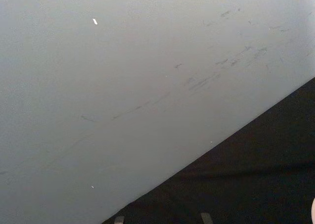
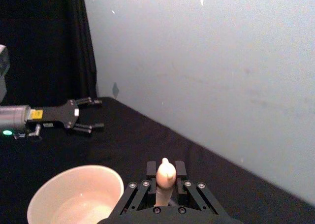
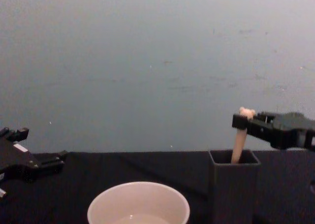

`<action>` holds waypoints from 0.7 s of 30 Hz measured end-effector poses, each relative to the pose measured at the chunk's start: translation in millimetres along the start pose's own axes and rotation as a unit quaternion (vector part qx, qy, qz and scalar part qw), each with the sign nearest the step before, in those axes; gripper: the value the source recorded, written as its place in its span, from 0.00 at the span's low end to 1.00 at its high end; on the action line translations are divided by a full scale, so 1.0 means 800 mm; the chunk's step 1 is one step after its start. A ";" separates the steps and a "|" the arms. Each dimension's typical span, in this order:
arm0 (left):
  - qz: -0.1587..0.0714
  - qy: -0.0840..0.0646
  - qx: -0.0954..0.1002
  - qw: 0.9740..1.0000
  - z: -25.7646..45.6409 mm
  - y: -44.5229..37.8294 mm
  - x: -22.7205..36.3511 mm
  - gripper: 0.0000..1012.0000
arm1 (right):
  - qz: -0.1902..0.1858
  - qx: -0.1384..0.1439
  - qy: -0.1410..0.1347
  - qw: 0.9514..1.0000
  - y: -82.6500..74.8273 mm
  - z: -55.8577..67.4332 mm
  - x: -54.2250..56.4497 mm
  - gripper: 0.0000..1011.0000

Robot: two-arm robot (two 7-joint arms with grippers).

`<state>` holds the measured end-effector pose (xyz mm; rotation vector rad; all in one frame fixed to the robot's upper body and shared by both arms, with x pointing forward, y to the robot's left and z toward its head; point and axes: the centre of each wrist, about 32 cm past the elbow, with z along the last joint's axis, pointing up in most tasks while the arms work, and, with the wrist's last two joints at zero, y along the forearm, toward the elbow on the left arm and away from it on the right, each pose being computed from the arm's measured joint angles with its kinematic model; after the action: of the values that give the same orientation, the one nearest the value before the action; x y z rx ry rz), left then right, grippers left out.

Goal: Pick up the stirring spoon with one hand, stir inside the cup, then place it back in its original position.

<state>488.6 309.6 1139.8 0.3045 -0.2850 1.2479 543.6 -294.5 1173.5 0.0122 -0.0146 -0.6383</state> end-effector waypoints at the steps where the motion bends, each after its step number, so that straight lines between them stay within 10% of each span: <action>1: 0.000 0.000 0.000 1.000 0.0000 0.000 0.0000 0.99 | 0.001 0.003 -0.005 1.000 0.000 0.002 0.000 0.21; 21: 0.000 0.000 0.000 1.000 0.0000 0.000 0.0000 0.99 | -0.001 0.066 -0.085 0.994 -0.012 0.054 -0.004 0.21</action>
<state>488.6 309.7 1139.8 0.3045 -0.2850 1.2479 534.7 -300.2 1216.5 0.0854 -0.2219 -0.6390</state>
